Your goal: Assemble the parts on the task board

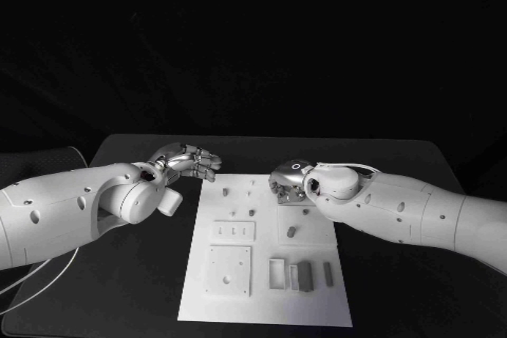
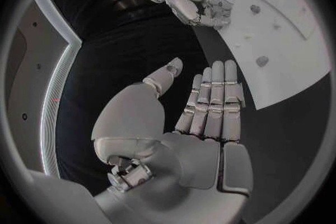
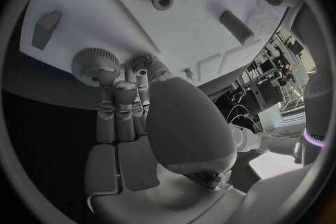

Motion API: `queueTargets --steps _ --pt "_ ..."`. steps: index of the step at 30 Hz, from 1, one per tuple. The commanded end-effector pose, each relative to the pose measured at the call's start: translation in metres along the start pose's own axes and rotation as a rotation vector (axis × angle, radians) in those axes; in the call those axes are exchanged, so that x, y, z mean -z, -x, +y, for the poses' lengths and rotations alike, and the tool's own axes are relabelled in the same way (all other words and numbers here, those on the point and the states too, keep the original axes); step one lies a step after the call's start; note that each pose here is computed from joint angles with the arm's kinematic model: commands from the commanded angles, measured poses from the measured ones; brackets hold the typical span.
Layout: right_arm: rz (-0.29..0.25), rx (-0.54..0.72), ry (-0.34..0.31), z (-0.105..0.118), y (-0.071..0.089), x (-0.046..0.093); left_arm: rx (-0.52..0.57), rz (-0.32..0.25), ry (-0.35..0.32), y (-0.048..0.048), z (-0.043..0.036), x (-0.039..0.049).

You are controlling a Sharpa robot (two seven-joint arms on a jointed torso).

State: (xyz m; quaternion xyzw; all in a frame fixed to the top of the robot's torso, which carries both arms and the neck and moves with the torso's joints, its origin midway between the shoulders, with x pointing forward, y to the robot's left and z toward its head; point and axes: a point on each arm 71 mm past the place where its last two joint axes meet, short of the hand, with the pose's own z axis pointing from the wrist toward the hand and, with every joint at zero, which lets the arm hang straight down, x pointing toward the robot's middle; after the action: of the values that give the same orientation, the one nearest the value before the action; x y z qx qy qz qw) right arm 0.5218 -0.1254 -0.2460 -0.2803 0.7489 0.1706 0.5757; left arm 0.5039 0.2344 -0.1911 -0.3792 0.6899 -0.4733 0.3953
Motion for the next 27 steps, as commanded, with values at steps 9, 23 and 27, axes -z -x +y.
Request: queueTargets --steps 9,23,27 --pt "0.061 0.025 -0.016 -0.0013 -0.0136 0.0033 0.002 0.013 -0.006 -0.0012 -0.0014 0.0004" --pt "0.034 0.022 -0.004 0.0027 -0.0112 0.0056 0.002 0.01 -0.006 -0.0003 -0.0012 0.0011" --pt "0.023 0.032 0.002 0.0062 -0.0097 0.0062 0.002 0.01 -0.006 -0.0001 -0.0011 0.0016"
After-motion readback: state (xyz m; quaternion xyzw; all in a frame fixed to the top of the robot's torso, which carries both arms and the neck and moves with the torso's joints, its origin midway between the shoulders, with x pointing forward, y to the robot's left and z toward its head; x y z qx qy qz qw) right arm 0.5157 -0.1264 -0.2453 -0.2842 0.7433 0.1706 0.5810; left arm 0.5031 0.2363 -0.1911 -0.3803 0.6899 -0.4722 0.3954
